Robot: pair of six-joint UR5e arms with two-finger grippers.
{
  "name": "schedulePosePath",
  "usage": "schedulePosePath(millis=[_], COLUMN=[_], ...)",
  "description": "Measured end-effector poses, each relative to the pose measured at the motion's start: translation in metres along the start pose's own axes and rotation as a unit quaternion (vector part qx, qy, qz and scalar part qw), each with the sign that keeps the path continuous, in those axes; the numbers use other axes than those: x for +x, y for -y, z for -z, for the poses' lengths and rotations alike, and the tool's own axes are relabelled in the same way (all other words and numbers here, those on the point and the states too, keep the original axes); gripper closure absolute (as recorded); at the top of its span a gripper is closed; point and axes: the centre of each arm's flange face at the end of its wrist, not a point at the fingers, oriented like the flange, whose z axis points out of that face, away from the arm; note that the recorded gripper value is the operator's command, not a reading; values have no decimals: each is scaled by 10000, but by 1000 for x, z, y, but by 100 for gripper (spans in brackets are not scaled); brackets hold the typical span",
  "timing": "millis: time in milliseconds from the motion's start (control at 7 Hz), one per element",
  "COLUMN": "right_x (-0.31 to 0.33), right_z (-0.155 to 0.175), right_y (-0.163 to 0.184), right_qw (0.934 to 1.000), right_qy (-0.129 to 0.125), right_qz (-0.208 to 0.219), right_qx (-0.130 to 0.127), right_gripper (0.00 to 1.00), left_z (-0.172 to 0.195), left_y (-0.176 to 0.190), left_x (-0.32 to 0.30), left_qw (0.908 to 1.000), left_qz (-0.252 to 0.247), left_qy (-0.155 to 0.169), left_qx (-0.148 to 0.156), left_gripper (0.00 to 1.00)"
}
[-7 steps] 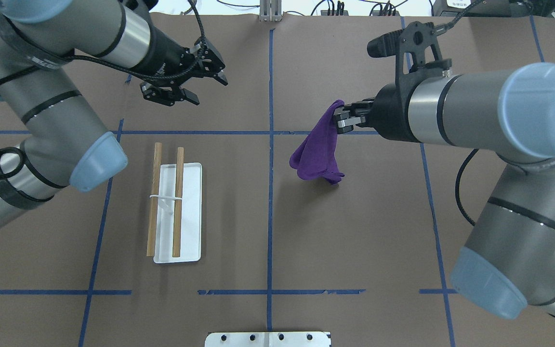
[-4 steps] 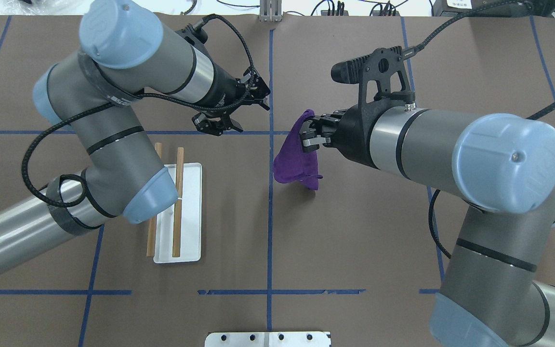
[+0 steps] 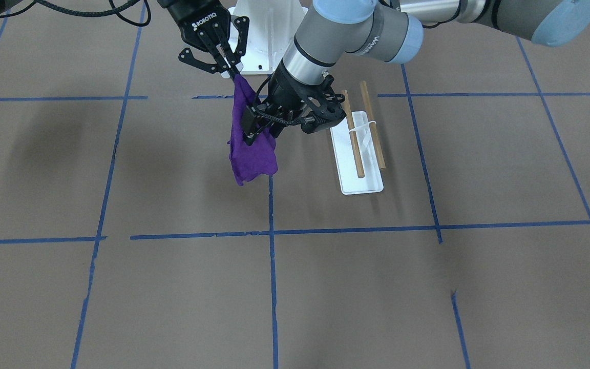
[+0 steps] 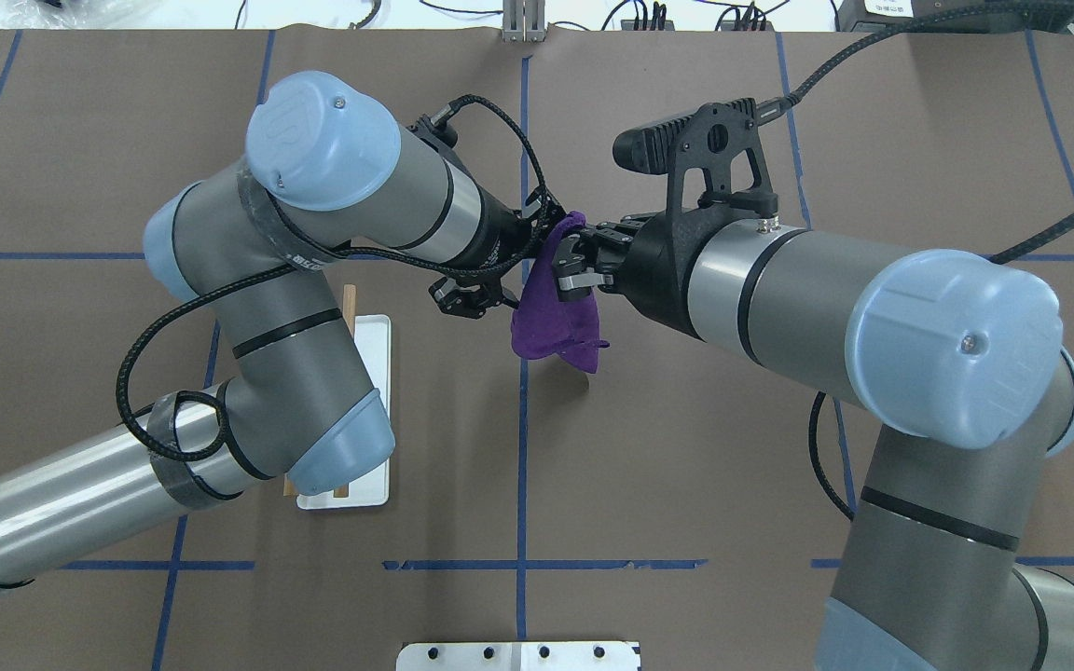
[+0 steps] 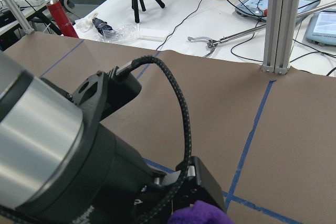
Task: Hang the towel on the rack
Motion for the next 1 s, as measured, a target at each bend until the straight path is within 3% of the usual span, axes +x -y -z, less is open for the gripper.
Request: schedulePosePath(millis=[143,571,714,857,1000], right_x=[0,1,2,2,1], right_z=[0,-1,-1,-2,-3], right_y=[0,-1,-3,-6,-11], right_qw=[10000,10000,10000,9999,9995], right_qy=[1,-11,-8,34,93], right_qz=[1,14,21,14,-110], right_qx=[0,-16,-49,-141,-286], right_gripper=[100,100,42,0,0], left_z=[0,4,4,4,6], left_y=[-2,-5,-5,-5,-5], left_x=[0,-1,-1,-1,-2], left_qw=[10000,10000,9999,9999,9999], left_qz=[28,50,46,42,-17], left_qy=[-15,-83,-88,-92,-100], left_qx=[-15,-21,-20,-20,-18], left_gripper=[100,100,100,100,100])
